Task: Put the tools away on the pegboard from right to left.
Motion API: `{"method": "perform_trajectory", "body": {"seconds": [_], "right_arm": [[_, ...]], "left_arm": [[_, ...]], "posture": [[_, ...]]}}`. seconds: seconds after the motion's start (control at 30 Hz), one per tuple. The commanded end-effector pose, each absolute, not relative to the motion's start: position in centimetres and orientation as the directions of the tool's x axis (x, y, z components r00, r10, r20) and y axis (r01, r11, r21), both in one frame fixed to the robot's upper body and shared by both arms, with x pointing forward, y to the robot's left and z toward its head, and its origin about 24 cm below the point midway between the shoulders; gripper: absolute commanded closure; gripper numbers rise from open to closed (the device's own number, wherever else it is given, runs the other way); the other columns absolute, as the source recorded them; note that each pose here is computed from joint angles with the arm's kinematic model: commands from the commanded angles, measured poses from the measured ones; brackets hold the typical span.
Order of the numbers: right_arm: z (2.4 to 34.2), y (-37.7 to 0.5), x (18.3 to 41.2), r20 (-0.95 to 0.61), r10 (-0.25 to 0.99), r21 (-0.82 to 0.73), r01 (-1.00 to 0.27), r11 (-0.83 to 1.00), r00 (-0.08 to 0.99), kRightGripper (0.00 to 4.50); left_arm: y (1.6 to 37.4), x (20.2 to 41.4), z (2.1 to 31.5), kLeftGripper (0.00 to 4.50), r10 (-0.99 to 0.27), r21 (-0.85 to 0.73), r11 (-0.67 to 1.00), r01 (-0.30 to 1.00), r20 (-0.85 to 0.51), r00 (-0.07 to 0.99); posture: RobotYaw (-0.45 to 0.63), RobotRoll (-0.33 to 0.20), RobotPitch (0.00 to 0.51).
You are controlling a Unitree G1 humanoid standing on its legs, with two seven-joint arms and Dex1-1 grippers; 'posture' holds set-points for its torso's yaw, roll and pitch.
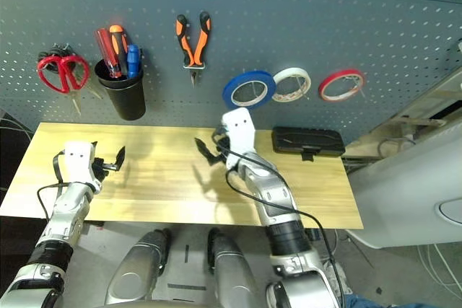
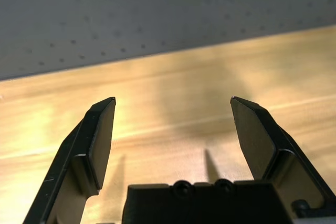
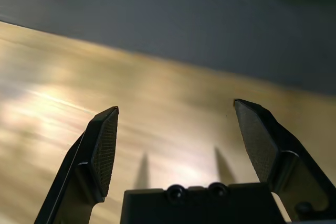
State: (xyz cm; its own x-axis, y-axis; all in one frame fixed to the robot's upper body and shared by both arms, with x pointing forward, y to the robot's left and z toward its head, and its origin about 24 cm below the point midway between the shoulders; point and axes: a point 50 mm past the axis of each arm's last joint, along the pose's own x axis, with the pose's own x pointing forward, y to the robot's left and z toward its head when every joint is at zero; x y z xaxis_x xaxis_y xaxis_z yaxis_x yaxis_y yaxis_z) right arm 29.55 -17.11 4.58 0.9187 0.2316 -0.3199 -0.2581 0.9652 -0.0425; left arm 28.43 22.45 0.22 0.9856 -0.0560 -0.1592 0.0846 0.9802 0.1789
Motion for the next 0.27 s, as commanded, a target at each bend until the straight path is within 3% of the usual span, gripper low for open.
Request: {"method": "perform_trajectory", "body": {"seconds": [0.03, 0.17, 0.27], "right_arm": [[2.8, -20.3, 28.9, -0.399, 0.043, -0.067, -0.075, 0.995, 0.916, 0.00], [2.2, -23.2, 28.8, -0.421, -0.117, -0.078, 0.092, 0.993, 0.900, 0.00], [2.1, -24.0, 29.0, -0.423, -0.151, -0.082, 0.128, 0.988, 0.893, 0.00]], "left_arm": [[22.4, 27.8, -1.3, 0.03, -0.053, 0.190, 0.977, 0.101, -0.243, 0.969], [22.0, 27.8, -1.8, 0.03, -0.071, 0.195, 0.972, 0.129, -0.277, 0.958], [22.0, 27.8, -2.1, 0.03, -0.058, 0.198, 0.973, 0.120, -0.295, 0.954]], "posture": [[0.06, 0.000, 0.283], [0.05, 0.000, 0.277], [0.04, 0.000, 0.272]]}}
